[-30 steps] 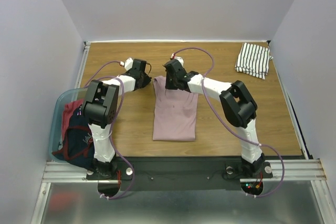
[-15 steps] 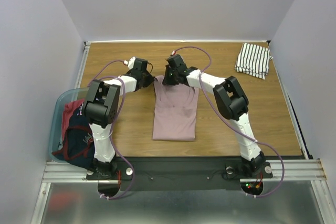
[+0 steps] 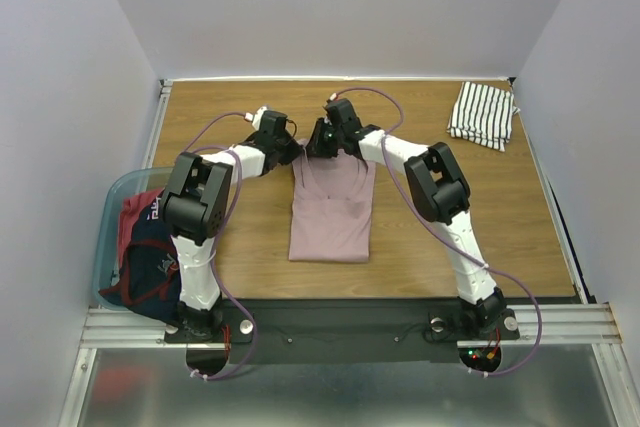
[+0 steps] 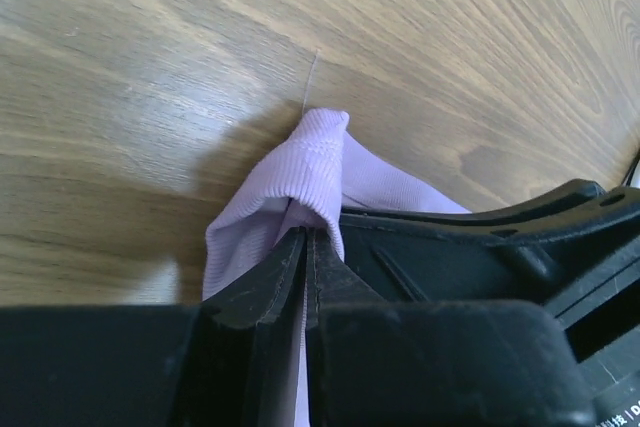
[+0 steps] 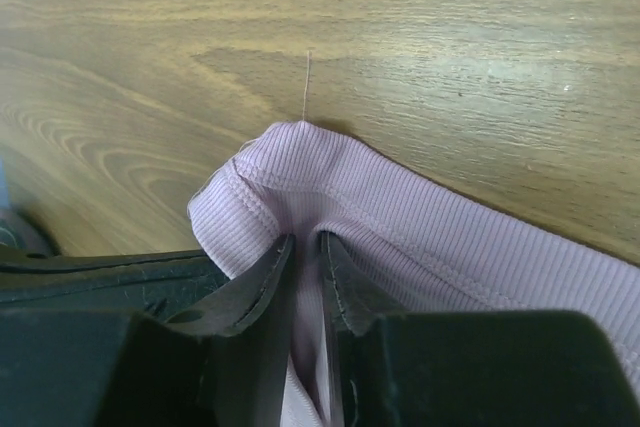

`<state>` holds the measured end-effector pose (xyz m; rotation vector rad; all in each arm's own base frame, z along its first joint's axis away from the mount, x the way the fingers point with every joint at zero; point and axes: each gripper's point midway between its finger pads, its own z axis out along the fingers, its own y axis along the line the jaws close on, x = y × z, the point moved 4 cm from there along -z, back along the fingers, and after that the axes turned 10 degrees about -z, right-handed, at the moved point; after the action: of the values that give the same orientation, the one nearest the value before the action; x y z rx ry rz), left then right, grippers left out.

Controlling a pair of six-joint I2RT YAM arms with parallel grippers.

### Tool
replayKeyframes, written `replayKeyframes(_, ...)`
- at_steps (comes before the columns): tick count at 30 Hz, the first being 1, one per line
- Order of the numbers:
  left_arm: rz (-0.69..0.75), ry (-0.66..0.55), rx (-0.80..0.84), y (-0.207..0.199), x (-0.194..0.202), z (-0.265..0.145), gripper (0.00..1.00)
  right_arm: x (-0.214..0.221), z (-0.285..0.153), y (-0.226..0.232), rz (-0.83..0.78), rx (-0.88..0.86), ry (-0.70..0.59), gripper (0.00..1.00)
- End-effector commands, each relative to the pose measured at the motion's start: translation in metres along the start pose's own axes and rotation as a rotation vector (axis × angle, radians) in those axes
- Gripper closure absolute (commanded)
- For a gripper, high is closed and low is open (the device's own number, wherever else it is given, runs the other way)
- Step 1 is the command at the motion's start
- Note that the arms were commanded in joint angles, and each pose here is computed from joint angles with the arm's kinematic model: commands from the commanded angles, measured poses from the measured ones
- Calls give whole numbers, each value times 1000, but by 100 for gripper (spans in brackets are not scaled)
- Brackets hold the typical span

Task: Fold and stack the tank tops
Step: Fold the tank top

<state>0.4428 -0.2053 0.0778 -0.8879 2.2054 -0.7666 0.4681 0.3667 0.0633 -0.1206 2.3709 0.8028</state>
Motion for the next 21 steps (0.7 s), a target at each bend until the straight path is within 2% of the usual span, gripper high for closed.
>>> replayKeyframes(1,9,8,88,-25,3,-3,84,0,8,-2,18,-43,11,73)
replayKeyframes(5,21,9,102,-29,4,-6,84,-4,6,-4,18,-57,11,67)
replayKeyframes(11,50,28,81,-30,5,2,84,-11,1,-6,38,-94,18,66)
replayKeyframes(15,65,15,84,-36,-1,1,83,-29,-18,4,17,-112,-25,63)
replayKeyframes(19,116,-3,104,-48,-10,-2,74,-46,-35,11,-3,-111,-73,57)
replayKeyframes(21,131,2,107,-52,-12,-1,73,-50,-41,10,4,-105,-82,57)
